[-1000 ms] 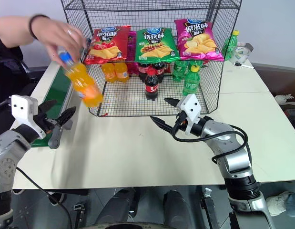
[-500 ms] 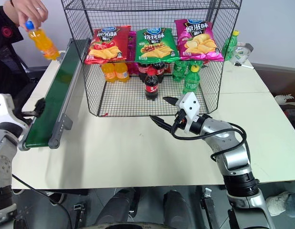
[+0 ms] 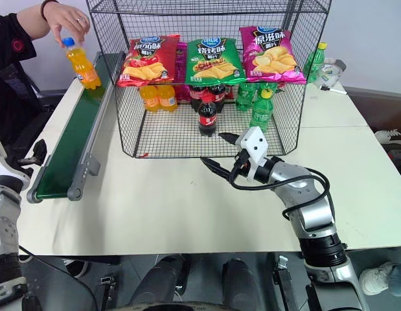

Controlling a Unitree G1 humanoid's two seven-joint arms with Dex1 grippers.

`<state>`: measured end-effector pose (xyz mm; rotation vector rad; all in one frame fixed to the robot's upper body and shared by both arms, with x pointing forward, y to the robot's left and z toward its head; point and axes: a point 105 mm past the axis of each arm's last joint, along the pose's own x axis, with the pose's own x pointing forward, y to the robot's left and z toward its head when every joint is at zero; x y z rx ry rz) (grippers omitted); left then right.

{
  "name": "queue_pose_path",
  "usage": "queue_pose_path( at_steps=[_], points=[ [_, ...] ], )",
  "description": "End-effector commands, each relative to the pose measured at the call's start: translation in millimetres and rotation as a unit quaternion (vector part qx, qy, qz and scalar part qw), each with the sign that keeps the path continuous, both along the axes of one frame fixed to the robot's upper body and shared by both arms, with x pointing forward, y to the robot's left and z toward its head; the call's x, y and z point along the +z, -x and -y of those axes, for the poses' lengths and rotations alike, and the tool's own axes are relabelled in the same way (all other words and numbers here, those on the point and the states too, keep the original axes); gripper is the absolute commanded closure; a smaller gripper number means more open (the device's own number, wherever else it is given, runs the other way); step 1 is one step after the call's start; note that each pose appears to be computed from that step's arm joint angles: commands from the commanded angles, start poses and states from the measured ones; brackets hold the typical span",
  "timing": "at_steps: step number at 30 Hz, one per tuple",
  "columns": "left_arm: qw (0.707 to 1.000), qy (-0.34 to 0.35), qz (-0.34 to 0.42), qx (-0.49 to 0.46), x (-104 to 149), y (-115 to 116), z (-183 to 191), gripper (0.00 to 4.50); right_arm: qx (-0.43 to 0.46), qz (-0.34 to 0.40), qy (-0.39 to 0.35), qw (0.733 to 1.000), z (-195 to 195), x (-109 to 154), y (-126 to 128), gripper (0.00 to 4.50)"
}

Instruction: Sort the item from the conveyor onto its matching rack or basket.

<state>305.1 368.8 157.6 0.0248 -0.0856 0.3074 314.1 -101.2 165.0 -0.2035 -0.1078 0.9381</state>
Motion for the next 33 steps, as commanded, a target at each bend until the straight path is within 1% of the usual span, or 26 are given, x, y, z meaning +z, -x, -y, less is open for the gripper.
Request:
queue_pose_path(
  at_steps=[1,4,6,8,9,10,12,15,20,24,29,33],
  points=[
    [1.000,-0.024,0.011,0.016,11,-4,1,0.11,0.003,0.035,-0.007,0.999,-2,15,2,0.00],
    [0.999,-0.033,0.017,0.022,13,-6,2,0.11,0.002,0.035,-0.007,0.999,-2,15,2,0.00],
    [0.999,-0.044,0.015,-0.018,13,-7,10,0.11,0.002,0.036,-0.008,0.999,-2,15,2,0.00],
    [0.999,-0.052,-0.010,-0.011,7,-6,7,0.11,0.003,0.036,-0.008,0.999,-3,15,2,0.00],
    [0.999,-0.045,-0.014,-0.019,5,-7,8,0.11,0.004,0.036,-0.008,0.999,-3,15,2,0.00],
    [0.999,-0.037,-0.010,-0.030,5,-7,10,0.11,0.005,0.036,-0.008,0.999,-3,15,2,0.00],
    [0.998,-0.049,0.005,-0.037,8,-6,12,0.11,0.006,0.037,-0.009,0.999,-4,15,1,0.00],
    [0.997,-0.064,0.003,-0.048,7,-7,18,0.11,0.008,0.037,-0.009,0.999,-5,15,1,0.00],
    [0.997,-0.055,0.011,-0.060,5,-9,24,0.11,0.010,0.038,-0.010,0.999,-6,15,2,0.00],
    [0.996,-0.067,0.011,-0.059,5,-9,25,0.11,0.010,0.038,-0.010,0.999,-6,15,2,0.00],
    [0.994,-0.075,0.045,-0.058,13,-8,28,0.11,0.011,0.038,-0.009,0.999,-7,14,3,0.00],
    [0.995,-0.080,0.050,-0.045,15,-6,25,0.11,0.011,0.037,-0.009,0.999,-7,14,3,0.00]
  ],
)
